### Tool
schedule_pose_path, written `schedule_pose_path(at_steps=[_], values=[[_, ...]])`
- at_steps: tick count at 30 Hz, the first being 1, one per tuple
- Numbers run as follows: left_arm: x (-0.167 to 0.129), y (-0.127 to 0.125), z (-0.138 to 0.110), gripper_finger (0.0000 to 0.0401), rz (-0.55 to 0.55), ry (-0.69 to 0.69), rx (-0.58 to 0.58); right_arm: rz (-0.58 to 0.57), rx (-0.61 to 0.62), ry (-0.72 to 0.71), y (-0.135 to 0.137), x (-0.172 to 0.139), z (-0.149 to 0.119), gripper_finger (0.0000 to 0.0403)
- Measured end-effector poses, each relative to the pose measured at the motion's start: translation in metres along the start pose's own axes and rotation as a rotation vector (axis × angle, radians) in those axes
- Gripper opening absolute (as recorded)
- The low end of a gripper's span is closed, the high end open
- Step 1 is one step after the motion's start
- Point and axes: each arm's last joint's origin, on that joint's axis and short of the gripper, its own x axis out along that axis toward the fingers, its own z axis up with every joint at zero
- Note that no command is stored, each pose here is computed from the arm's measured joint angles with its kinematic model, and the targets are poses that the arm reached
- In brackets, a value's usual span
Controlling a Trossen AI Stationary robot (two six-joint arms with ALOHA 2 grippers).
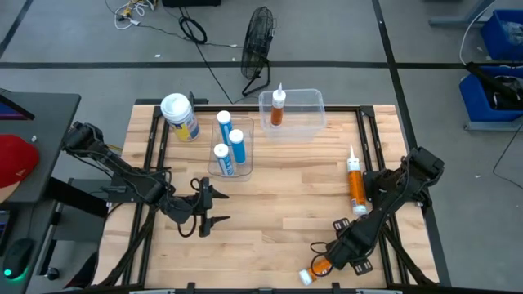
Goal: Pick & place silicon tubes, Sealant and Lysol wipes
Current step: Put the bottom orange sealant into the right transparent bin
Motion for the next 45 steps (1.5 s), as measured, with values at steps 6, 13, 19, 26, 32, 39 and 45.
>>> schedule_pose_path(at_steps=[6, 13, 19, 26, 32, 39, 45], values=[[0.000, 0.000, 0.000, 0.0319, 0.000, 0.000, -0.001, 0.029, -0.002, -0.033, -0.001, 0.013, -0.003, 0.0265], [0.000, 0.000, 0.000, 0.0319, 0.000, -0.001, -0.002, 0.048, 0.040, -0.072, -0.006, 0.023, -0.005, 0.0264], [0.000, 0.000, 0.000, 0.0319, 0.000, -0.001, -0.002, 0.038, 0.040, -0.075, -0.006, 0.023, -0.005, 0.0221], [0.000, 0.000, 0.000, 0.0319, 0.000, -0.001, -0.002, 0.023, 0.055, -0.086, -0.002, 0.017, 0.000, 0.0204], [0.000, 0.000, 0.000, 0.0319, 0.000, -0.001, -0.002, -0.158, 0.116, -0.165, 0.000, 0.001, 0.008, 0.0204], [0.000, 0.000, 0.000, 0.0319, 0.000, -0.001, -0.002, -0.303, 0.152, -0.334, 0.003, -0.017, 0.020, 0.0203], [0.000, 0.000, 0.001, 0.0319, -0.002, -0.005, 0.010, -0.455, 0.264, -0.550, 0.005, -0.041, 0.033, 0.0203]])
